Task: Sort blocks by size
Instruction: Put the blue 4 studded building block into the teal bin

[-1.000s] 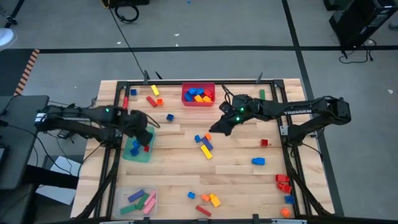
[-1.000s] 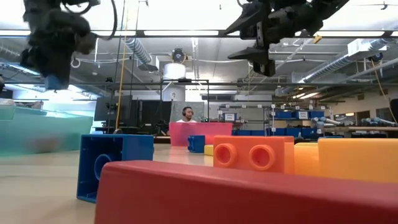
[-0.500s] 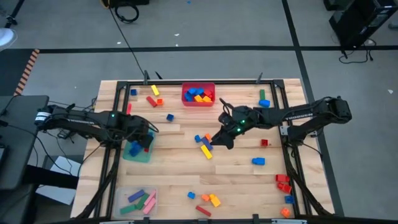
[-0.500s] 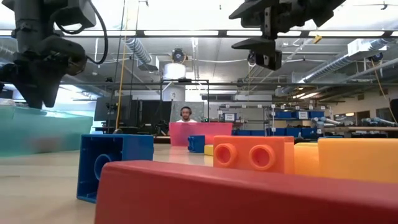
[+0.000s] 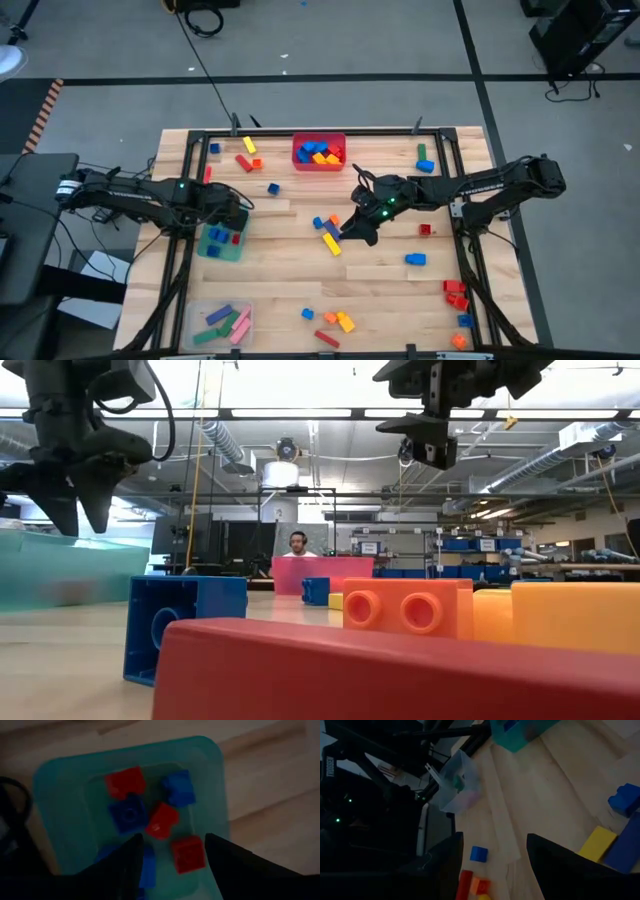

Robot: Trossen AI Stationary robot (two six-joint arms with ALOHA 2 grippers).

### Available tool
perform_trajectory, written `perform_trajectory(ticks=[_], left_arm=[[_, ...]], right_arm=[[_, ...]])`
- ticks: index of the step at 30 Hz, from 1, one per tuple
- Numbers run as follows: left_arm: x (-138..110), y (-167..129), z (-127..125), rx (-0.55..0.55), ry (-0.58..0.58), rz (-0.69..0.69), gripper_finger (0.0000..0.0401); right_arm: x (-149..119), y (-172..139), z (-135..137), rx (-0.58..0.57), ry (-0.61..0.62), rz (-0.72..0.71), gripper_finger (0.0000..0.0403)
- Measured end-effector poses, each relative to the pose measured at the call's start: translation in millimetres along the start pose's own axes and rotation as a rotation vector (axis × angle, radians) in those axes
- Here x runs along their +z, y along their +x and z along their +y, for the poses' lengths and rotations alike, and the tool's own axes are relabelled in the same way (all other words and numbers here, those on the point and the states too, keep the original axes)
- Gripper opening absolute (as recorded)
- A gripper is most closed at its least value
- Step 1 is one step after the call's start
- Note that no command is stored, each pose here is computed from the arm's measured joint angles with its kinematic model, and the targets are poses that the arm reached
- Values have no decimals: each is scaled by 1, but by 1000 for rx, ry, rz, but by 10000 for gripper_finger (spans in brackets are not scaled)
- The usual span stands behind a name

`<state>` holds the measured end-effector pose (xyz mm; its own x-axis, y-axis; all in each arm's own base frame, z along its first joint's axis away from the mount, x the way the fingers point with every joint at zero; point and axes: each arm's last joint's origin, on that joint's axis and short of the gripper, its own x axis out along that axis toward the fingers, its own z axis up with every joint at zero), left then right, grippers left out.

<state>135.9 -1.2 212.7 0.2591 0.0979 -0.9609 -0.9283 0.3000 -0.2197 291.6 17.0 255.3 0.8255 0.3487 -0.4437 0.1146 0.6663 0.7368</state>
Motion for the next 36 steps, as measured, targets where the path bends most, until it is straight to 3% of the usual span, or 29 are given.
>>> perform_trajectory(ticks=[9, 12, 17, 19, 23, 27, 36], left_arm=[[4, 0, 0, -6, -27, -20, 199], [9, 1, 0, -13, -60, -35, 151], [24, -10, -3, -34, -57, -100, 25], [33, -19, -3, -34, -60, -151, 11], [61, -35, -2, -14, -28, -229, 4], [97, -42, 4, 97, 12, -241, 3], [194, -7, 30, 386, 84, 12, 1]], right_arm=[[-1, 1, 1, 4, -22, 5, 233], [-2, 1, 2, 5, -39, 7, 233], [2, -1, -2, -5, -58, -7, 233], [6, -3, -6, -27, -58, -32, 233], [19, -9, -19, -90, -36, -110, 232], [34, -19, -33, -123, -2, -162, 231], [49, -32, -51, -162, 49, -230, 230]])
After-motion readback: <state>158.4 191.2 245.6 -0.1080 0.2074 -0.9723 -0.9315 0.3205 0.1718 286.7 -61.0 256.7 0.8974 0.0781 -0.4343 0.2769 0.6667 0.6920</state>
